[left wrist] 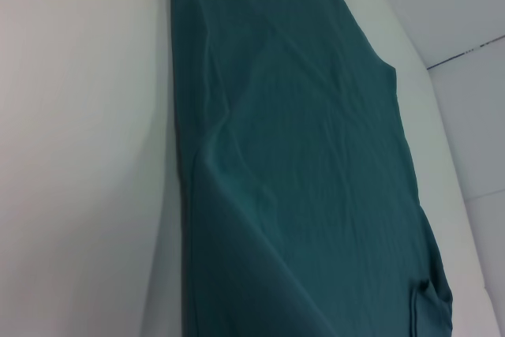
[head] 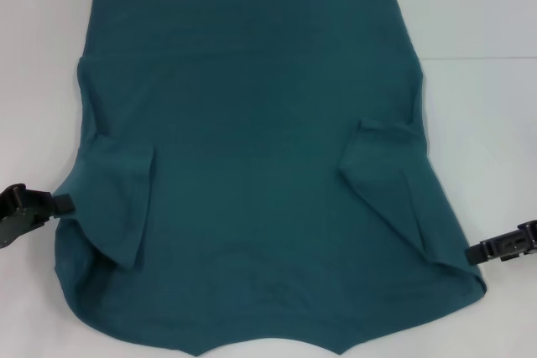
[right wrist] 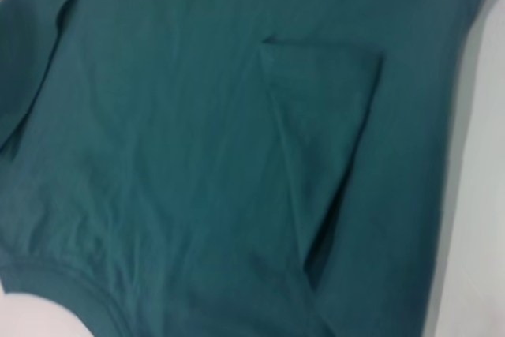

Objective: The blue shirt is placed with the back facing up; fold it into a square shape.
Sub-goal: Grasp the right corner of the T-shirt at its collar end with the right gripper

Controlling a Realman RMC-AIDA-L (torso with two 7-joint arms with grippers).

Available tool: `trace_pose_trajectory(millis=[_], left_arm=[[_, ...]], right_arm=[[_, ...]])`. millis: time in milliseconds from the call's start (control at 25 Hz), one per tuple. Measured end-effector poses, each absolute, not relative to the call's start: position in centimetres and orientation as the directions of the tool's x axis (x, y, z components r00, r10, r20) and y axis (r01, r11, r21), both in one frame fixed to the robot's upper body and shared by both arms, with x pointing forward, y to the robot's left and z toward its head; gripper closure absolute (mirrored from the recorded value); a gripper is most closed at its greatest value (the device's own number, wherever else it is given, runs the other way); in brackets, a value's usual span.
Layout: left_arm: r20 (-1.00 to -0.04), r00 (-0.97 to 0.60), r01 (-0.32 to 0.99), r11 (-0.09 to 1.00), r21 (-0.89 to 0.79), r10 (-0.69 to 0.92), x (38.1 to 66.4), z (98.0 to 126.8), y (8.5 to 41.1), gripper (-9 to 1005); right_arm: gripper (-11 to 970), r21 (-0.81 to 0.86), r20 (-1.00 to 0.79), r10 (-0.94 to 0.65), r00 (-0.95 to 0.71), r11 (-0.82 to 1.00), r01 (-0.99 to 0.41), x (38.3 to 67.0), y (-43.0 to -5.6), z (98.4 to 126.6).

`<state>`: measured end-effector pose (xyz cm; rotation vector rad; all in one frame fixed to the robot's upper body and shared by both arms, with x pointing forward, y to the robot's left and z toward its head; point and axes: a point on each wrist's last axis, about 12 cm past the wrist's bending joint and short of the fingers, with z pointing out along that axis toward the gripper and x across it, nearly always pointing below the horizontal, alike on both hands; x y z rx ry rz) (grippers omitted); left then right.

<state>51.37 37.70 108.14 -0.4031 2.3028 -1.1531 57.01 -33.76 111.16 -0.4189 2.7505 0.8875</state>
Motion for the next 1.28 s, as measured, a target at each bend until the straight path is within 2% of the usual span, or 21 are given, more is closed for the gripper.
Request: trace_pose_trajectory(millis=[160, 480, 1280], left_arm=[[-0.322, -0.816, -0.029, 0.591, -0.806, -0.48, 51.4, 108.2, 37.7, 994], [-0.325, -0.812, -0.032, 0.594, -0.804, -0.484, 51.5, 108.1, 37.7, 994], [-0.324, -0.811, -0.036, 0.593, -0.804, -0.488, 51.4, 108.1, 37.8, 993]], right_arm=[[76, 0.539, -0.285, -0.187, -0.94, 0.78, -0.318, 57.0, -33.5, 111.0], [76, 0.502, -0.315, -0.302, -0.9, 0.751, -0.428, 56.9, -32.6, 110.6], [77, 0.479, -0.322, -0.329, -0.888, 0.752, -0.453, 57.5, -31.4, 110.3]])
